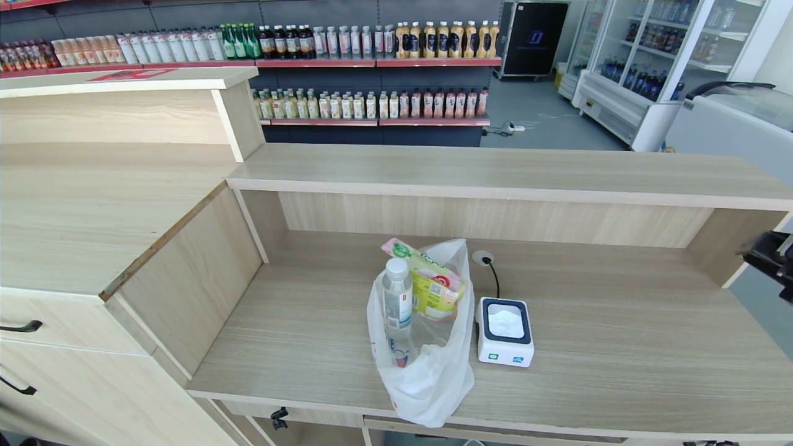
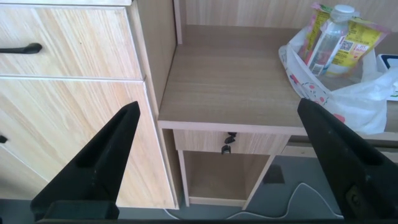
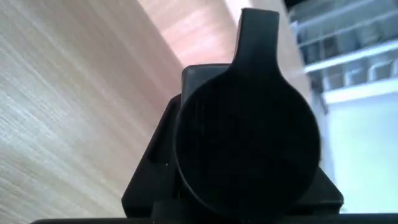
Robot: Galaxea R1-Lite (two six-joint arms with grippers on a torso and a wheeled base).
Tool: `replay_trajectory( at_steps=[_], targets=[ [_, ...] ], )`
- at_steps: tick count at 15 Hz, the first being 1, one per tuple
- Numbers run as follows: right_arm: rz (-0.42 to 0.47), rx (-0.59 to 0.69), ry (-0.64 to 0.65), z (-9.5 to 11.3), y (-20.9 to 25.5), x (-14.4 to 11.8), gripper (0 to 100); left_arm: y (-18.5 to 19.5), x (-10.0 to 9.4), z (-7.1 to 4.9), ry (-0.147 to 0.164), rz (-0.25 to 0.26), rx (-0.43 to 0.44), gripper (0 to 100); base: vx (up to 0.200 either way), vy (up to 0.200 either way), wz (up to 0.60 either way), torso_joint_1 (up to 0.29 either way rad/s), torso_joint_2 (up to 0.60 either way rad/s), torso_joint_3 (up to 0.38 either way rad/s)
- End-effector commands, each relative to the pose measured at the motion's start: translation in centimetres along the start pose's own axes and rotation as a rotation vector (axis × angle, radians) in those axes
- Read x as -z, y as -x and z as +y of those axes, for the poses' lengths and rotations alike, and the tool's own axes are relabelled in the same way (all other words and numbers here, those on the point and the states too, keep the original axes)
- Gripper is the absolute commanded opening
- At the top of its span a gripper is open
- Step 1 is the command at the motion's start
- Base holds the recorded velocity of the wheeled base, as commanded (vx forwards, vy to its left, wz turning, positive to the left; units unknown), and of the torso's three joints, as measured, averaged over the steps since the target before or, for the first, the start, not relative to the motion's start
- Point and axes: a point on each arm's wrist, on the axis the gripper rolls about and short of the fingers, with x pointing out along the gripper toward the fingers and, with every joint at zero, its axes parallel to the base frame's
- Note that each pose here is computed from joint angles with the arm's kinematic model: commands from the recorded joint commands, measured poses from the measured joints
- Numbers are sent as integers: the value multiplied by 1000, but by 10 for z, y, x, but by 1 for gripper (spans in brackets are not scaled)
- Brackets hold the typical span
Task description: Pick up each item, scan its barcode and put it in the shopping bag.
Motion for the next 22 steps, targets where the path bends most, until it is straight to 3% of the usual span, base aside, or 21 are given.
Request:
replay_trajectory(
  at_steps=[1, 4, 5, 7, 10, 15, 19, 22],
  targets=[
    [-290, 156, 426, -7, 49, -104, 0, 0, 0, 0, 0, 1, 0, 100, 0, 0, 0, 0, 0, 0],
    [-445, 271, 699, 3, 77, -148, 0, 0, 0, 0, 0, 1, 0, 100, 0, 0, 0, 0, 0, 0],
    [-529, 328, 821, 11, 90, -165, 0, 0, 0, 0, 0, 1, 0, 100, 0, 0, 0, 0, 0, 0],
    [-608, 456, 1059, 14, 102, -182, 0, 0, 0, 0, 0, 1, 0, 100, 0, 0, 0, 0, 0, 0],
    [-740, 596, 1242, 22, 116, -203, 0, 0, 0, 0, 0, 1, 0, 100, 0, 0, 0, 0, 0, 0],
    [-949, 672, 1290, 38, 121, -229, 0, 0, 0, 0, 0, 1, -1, 100, 0, 0, 0, 0, 0, 0],
    [-947, 629, 1286, 48, 119, -243, 0, 0, 0, 0, 0, 1, 0, 100, 0, 0, 0, 0, 0, 0],
    [-1052, 536, 1277, 61, 117, -253, 0, 0, 0, 0, 0, 1, 0, 100, 0, 0, 0, 0, 0, 0]
  ],
)
